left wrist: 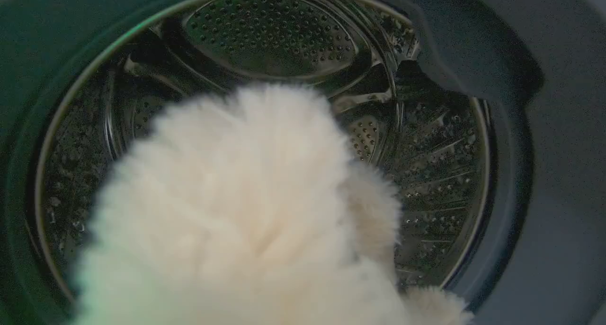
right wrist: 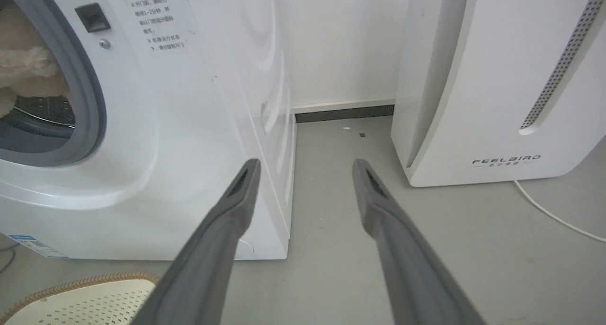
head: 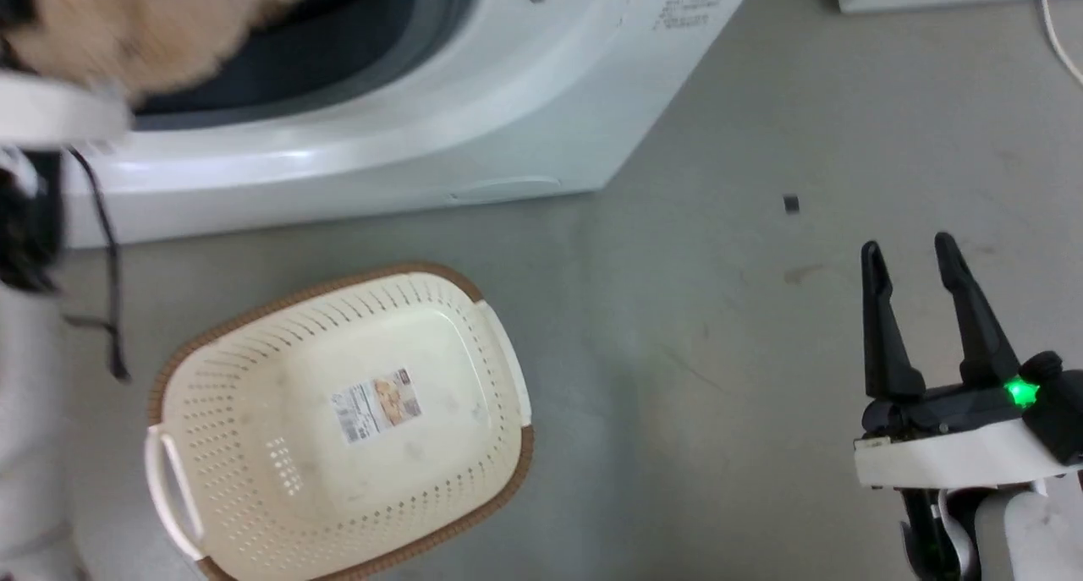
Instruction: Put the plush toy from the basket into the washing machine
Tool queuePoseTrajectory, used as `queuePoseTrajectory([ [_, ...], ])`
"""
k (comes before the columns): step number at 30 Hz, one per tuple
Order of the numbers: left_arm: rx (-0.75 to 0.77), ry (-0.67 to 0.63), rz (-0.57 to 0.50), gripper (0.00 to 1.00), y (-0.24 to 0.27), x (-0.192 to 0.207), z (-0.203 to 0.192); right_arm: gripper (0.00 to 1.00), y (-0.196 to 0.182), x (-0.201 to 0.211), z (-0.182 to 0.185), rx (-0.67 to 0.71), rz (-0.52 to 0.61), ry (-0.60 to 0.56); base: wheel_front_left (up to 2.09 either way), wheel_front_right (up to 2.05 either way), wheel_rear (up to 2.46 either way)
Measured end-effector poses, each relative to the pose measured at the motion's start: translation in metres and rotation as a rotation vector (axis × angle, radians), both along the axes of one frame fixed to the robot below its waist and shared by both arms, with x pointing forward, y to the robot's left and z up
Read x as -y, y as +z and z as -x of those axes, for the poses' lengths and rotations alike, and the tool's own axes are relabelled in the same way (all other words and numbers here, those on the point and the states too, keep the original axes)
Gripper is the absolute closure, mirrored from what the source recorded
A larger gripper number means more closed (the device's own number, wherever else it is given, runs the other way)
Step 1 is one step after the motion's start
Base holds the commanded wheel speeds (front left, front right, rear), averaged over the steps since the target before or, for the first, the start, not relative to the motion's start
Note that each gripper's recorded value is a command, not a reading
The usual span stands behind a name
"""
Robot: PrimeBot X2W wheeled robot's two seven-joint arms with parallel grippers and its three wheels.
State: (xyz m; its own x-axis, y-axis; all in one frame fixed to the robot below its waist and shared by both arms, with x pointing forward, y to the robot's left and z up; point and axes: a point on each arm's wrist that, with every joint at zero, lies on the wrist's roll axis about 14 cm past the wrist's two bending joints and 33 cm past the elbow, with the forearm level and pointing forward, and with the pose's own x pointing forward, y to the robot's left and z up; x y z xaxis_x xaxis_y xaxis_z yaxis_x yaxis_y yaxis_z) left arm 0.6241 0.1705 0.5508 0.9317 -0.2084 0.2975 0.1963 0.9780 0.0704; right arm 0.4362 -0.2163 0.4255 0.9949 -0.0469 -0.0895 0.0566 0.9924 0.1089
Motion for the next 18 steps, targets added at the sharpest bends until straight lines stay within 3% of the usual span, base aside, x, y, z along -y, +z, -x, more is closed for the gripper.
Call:
queuePoseTrajectory([
  [7, -0.043, 0.015, -0.079, 1.00, -0.024, -0.004, -0.077, 0.00, -0.035, 0.009, -0.006, -0.082, 0.005, -0.022, 0.00, 0.00, 0.00],
  [12, -0.130, 0.014, -0.124, 1.00, -0.060, -0.001, -0.108, 0.00, -0.054, 0.013, -0.006, -0.126, 0.008, -0.030, 0.00, 0.00, 0.00],
  [18, -0.360, -0.029, -0.192, 1.00, -0.134, 0.019, -0.134, 0.00, -0.074, 0.016, -0.005, -0.175, 0.006, -0.038, 0.00, 0.00, 0.00],
])
